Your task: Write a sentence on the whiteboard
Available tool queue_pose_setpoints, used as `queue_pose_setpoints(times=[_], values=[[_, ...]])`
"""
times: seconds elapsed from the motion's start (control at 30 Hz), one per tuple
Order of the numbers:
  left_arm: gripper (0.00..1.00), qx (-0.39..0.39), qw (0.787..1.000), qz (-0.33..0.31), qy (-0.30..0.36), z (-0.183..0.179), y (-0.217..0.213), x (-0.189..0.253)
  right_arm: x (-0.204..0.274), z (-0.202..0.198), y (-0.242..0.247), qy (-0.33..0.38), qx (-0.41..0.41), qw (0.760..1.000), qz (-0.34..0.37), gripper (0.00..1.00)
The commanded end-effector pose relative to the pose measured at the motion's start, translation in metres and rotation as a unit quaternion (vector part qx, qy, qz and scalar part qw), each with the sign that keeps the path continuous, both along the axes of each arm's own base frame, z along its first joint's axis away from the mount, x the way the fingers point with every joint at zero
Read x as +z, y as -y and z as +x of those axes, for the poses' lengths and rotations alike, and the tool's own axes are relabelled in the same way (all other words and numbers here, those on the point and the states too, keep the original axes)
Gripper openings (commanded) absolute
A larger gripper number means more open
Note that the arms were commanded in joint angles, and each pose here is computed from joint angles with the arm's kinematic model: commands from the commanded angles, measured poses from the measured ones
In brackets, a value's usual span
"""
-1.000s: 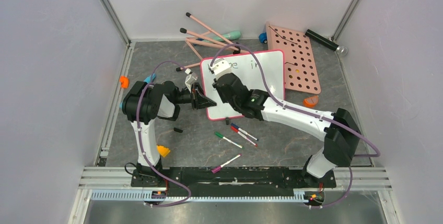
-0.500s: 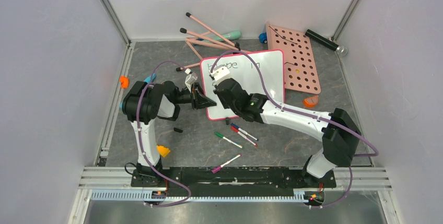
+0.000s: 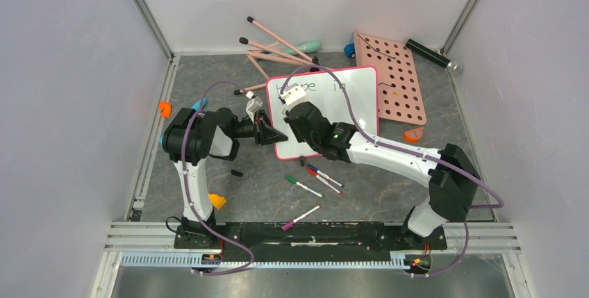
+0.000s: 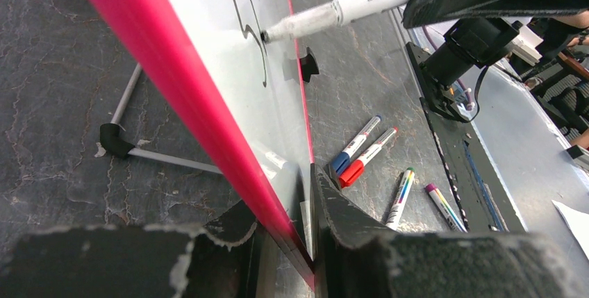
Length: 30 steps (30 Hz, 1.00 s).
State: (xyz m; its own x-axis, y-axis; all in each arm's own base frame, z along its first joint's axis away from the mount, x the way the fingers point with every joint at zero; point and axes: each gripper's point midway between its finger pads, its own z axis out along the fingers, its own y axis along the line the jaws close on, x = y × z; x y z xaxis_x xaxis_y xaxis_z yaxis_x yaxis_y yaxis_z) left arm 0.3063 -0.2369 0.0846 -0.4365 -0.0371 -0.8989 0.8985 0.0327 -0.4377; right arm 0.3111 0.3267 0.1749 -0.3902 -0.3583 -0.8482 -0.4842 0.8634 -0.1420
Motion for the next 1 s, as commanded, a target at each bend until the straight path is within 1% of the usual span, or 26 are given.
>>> queue_pose_setpoints(times=[0.0, 0.33, 0.53, 0.8, 0.97], values=[[0.21, -0.041, 0.996, -0.002, 0.078, -0.009, 0.002, 0.0, 0.025, 0.022, 0.004, 0.031, -0.025, 0.999, 0.013, 0.0], [0.21, -0.041, 0.996, -0.002, 0.077, -0.008, 0.003, 0.0, 0.03, 0.029, 0.015, 0.036, -0.04, 0.999, 0.01, 0.0], [0.21, -0.042, 0.996, -0.002, 0.078, -0.008, 0.002, 0.001, 0.023, 0.021, 0.023, 0.026, -0.037, 0.999, 0.011, 0.0], [0.21, -0.042, 0.996, -0.002, 0.077, -0.009, 0.002, 0.0, -0.003, 0.007, 0.022, -0.008, -0.019, 1.0, 0.013, 0.0], [0.21, -0.042, 0.996, -0.002, 0.077, -0.008, 0.003, 0.0, -0.003, 0.007, 0.021, -0.007, -0.017, 1.0, 0.016, 0.0]])
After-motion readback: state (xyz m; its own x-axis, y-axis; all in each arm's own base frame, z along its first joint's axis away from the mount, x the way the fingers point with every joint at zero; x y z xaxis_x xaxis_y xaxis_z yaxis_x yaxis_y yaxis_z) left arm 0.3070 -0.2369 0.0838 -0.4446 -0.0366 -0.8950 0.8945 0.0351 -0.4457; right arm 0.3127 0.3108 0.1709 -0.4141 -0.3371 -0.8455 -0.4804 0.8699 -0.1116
